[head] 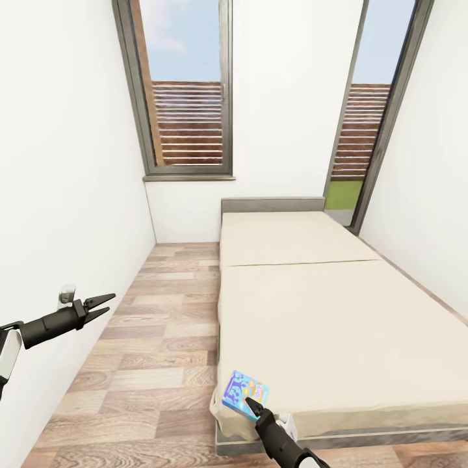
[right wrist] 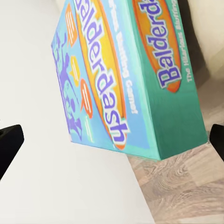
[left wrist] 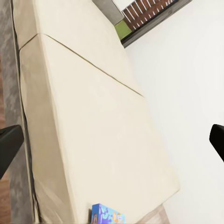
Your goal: Put all the toys in the child's room - the three board games (two on the bed and one on the table), the two jigsaw puzzles on the table, and the tennis ball on the table - inside the toy box on the table in the child's room.
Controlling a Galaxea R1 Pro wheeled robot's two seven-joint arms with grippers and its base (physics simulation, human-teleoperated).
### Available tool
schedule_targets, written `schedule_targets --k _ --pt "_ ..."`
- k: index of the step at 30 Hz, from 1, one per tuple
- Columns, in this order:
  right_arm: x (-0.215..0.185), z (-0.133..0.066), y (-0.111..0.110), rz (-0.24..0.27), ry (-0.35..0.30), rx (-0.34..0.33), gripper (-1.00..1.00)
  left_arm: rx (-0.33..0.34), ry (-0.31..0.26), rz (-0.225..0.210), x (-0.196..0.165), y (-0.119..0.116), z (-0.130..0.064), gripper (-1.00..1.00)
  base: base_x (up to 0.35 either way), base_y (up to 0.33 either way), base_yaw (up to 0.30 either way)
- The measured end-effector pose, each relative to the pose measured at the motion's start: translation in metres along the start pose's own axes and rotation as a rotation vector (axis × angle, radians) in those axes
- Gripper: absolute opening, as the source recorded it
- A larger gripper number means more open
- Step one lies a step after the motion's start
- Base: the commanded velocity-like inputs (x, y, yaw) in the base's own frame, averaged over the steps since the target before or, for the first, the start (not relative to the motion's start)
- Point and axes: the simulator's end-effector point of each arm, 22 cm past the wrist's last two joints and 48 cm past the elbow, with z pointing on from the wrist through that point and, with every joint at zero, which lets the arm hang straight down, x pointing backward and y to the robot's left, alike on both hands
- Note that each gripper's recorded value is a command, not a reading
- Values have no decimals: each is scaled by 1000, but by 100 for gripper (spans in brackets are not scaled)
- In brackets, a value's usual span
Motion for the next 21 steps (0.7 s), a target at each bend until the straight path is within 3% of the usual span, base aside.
schedule_targets --k 21 --pt "0 0 0 0 0 0 100 3 -1 -1 0 -1 0 100 12 7 0"
